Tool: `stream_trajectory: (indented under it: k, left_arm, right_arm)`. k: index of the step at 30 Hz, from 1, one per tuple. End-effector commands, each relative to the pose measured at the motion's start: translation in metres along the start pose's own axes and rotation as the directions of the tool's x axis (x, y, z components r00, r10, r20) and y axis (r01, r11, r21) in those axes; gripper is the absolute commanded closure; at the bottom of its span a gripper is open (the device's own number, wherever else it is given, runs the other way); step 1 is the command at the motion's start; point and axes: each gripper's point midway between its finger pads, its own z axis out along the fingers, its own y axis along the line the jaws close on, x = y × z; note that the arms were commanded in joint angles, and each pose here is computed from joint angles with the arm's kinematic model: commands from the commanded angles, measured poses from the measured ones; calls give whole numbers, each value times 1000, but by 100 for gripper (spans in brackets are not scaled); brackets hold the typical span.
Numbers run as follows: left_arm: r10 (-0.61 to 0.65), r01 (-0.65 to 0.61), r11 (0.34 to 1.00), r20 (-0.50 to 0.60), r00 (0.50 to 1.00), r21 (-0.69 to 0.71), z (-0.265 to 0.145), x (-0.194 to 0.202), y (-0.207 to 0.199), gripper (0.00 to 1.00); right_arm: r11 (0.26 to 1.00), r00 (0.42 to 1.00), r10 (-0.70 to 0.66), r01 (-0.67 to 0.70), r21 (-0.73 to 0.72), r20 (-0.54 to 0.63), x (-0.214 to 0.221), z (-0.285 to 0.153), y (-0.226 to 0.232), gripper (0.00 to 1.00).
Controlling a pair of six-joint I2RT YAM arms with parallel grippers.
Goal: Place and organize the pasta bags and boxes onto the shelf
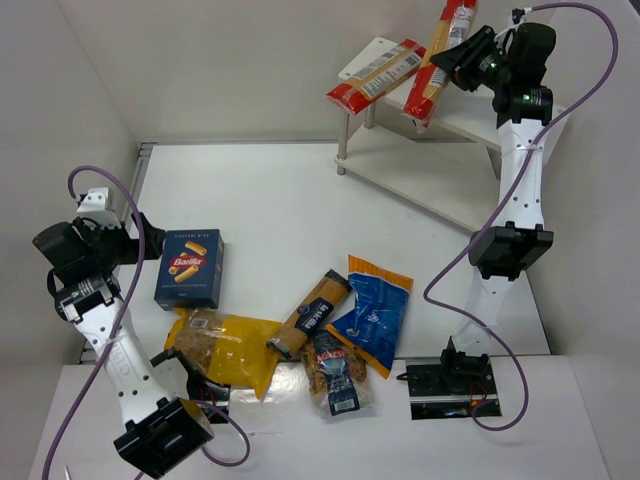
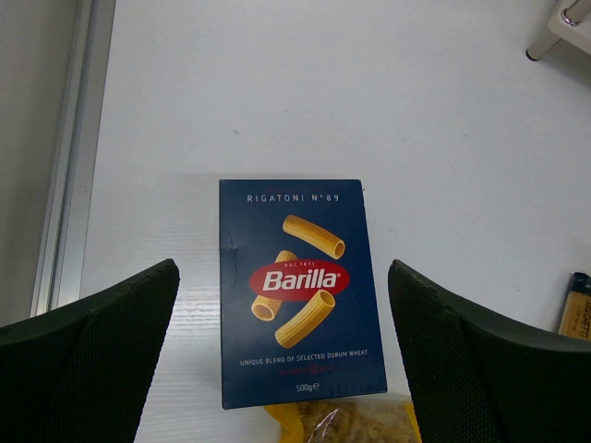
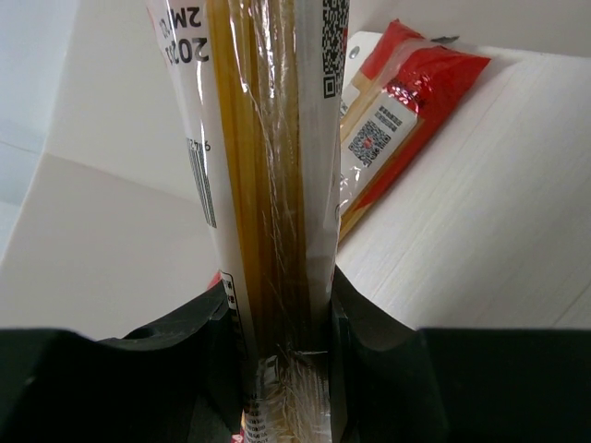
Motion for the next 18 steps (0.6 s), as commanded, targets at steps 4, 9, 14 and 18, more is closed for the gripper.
stream_trajectory:
  k: [4,9,14,18]
  left_arm:
    - [17,-18,1000,29,999,14,-1,-3,-2,1]
    - [17,-18,1000,29,999,14,-1,-3,-2,1]
    - [17,-18,1000,29,999,14,-1,-3,-2,1]
    - [17,-18,1000,29,999,14,-1,-3,-2,1]
  right_arm:
    - [990,996,-22,34,-140,89,-24,-12,44,99]
    - [990,998,6,4,-139,70,-19,-3,34,99]
    - [987,996,-20,34,-156,91,-25,-7,43,79]
    - [988,996,-15,28,-150,88,-22,-5,43,67]
